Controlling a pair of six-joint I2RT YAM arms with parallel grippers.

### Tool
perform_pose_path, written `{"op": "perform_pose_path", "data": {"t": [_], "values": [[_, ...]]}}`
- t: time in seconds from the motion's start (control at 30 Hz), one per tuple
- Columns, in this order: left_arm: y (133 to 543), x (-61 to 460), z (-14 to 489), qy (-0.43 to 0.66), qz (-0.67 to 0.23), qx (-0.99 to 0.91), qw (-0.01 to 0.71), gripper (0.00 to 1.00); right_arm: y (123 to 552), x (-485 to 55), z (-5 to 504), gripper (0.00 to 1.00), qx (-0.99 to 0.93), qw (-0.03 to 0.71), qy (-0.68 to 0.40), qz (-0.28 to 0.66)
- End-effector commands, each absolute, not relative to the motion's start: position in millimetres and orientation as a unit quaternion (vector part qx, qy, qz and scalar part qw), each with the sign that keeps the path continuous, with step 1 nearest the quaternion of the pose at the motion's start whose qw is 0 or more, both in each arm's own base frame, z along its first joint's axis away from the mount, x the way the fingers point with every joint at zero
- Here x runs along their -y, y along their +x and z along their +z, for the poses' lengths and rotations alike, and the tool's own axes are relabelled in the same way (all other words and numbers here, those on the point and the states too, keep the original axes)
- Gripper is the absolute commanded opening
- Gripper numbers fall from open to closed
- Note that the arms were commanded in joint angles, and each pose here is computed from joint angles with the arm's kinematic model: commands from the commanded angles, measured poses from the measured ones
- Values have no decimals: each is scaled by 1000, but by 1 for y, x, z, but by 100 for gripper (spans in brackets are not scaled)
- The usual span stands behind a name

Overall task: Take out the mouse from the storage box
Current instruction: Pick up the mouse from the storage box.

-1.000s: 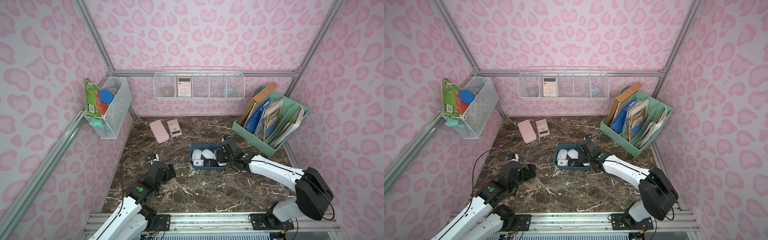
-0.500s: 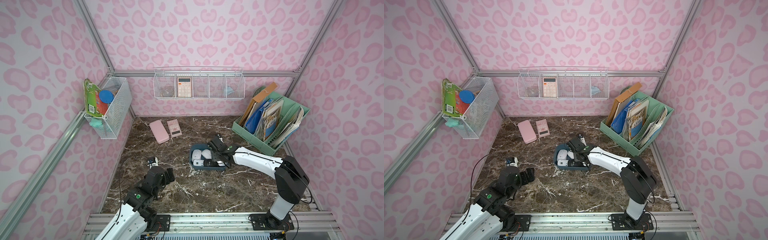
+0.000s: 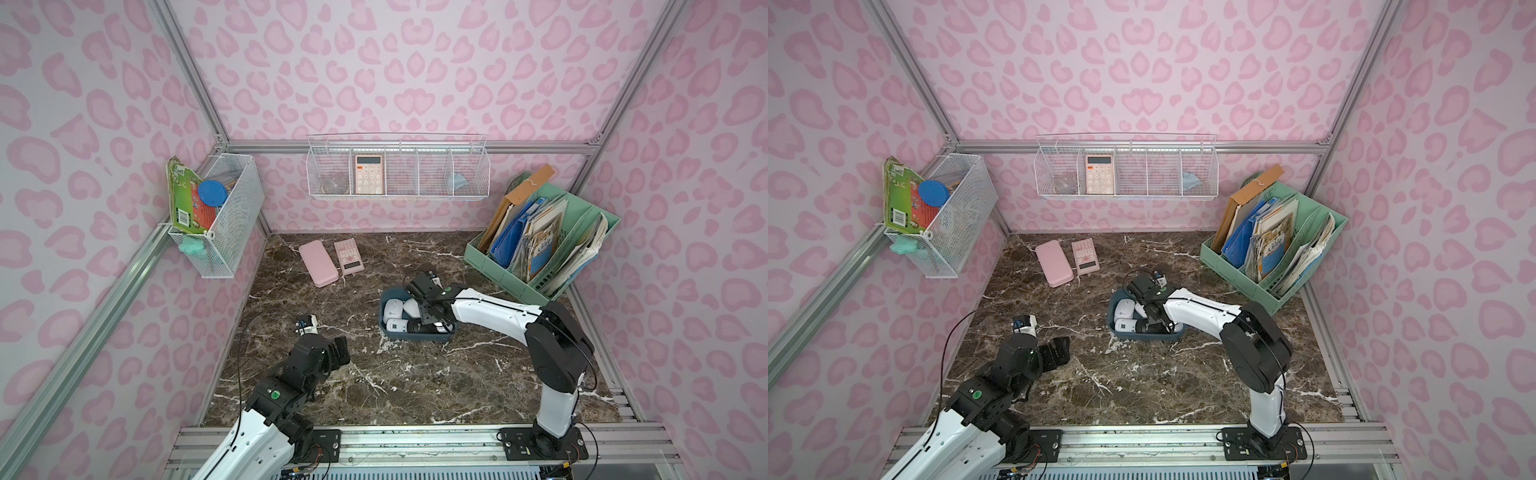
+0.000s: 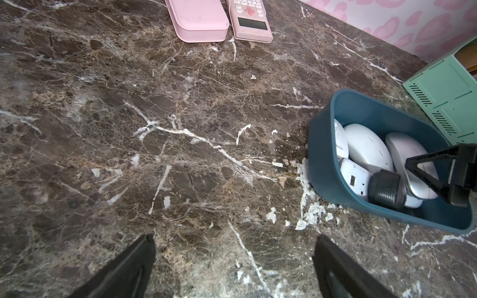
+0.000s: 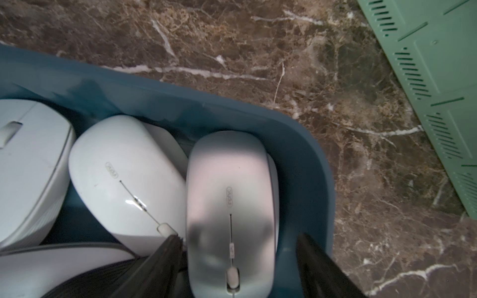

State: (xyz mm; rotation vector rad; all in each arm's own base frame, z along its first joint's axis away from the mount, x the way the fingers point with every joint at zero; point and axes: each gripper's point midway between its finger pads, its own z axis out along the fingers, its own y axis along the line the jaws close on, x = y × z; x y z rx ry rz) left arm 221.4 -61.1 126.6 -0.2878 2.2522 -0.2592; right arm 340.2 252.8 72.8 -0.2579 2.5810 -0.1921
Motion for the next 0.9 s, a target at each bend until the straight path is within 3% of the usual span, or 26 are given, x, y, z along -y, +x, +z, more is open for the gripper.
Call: {"op": "perform_pose_path", "data": {"t": [0.0,0.33,0.87], "values": [[225,69,126,-98,-114,-899,412,99,340,-252,65,73,-960,254,-100,-63],[229,76,123,-88,-115,-905,400,99,345,-254,55,71,-961,247,-106,-66],[226,72,126,-93,-117,-899,411,98,345,-258,66,61,-958,261,-105,-52]]}}
